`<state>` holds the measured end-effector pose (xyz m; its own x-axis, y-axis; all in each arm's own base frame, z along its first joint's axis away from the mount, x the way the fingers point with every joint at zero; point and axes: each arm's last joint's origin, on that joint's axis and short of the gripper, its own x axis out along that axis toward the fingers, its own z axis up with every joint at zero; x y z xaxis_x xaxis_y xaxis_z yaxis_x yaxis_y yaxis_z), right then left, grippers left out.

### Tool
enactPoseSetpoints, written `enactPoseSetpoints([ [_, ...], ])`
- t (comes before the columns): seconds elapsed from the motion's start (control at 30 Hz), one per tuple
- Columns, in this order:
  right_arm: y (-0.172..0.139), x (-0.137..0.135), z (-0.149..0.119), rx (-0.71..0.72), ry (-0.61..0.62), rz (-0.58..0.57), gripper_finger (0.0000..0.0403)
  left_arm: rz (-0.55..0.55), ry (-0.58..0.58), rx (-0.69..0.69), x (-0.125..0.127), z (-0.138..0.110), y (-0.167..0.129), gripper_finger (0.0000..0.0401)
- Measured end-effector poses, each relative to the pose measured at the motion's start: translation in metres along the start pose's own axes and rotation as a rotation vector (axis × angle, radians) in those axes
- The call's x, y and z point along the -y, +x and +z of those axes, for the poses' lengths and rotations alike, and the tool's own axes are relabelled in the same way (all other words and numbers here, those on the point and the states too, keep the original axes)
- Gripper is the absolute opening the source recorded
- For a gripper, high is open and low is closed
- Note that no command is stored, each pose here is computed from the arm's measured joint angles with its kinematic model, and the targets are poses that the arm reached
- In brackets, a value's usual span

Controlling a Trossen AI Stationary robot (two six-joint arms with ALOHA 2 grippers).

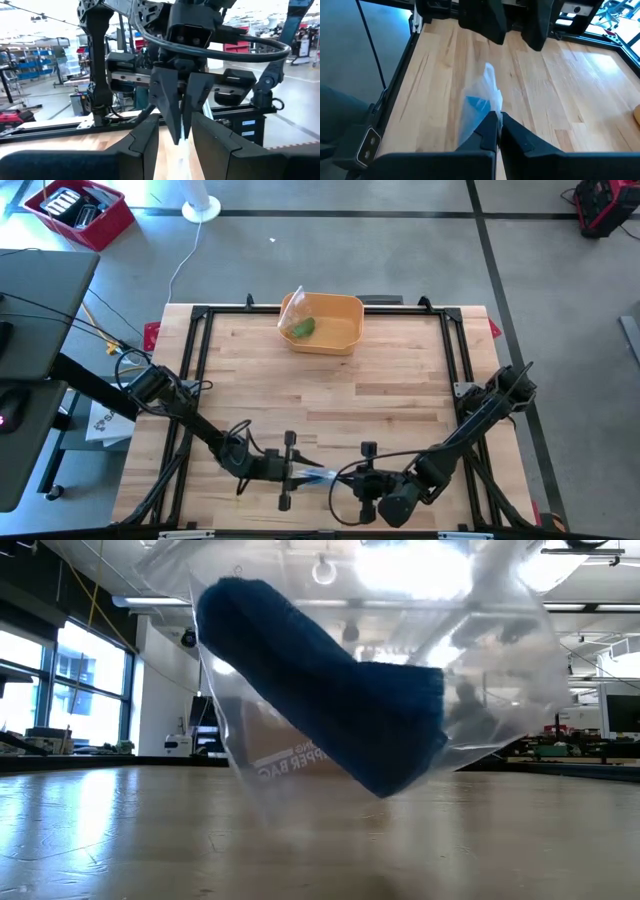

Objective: Roll bandage
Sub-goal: Close the transparent zip bag

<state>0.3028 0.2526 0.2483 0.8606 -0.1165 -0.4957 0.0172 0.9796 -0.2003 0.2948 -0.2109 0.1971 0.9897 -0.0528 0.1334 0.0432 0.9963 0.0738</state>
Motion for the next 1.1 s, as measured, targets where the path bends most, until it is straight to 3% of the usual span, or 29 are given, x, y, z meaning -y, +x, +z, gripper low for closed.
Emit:
enactPoseSetpoints([
  [0.7, 0.000, 0.000, 0.000, -0.001, -0.001, 0.002, 0.0000, 0.004, -0.060, -0.001, -0.006, 0.001, 0.003, 0.0118],
  [0.9, 0.001, 0.001, 0.000, -0.002, 0.002, -0.002, 0.0000, -0.006, 0.101, -0.036, -0.009, -0.004, 0.007, 0.0141],
  [1.1, 0.001, 0.001, 0.001, 0.006, 0.017, 0.000, 0.0000, -0.050, 0.058, -0.046, -0.013, -0.006, 0.010, 0.0136],
])
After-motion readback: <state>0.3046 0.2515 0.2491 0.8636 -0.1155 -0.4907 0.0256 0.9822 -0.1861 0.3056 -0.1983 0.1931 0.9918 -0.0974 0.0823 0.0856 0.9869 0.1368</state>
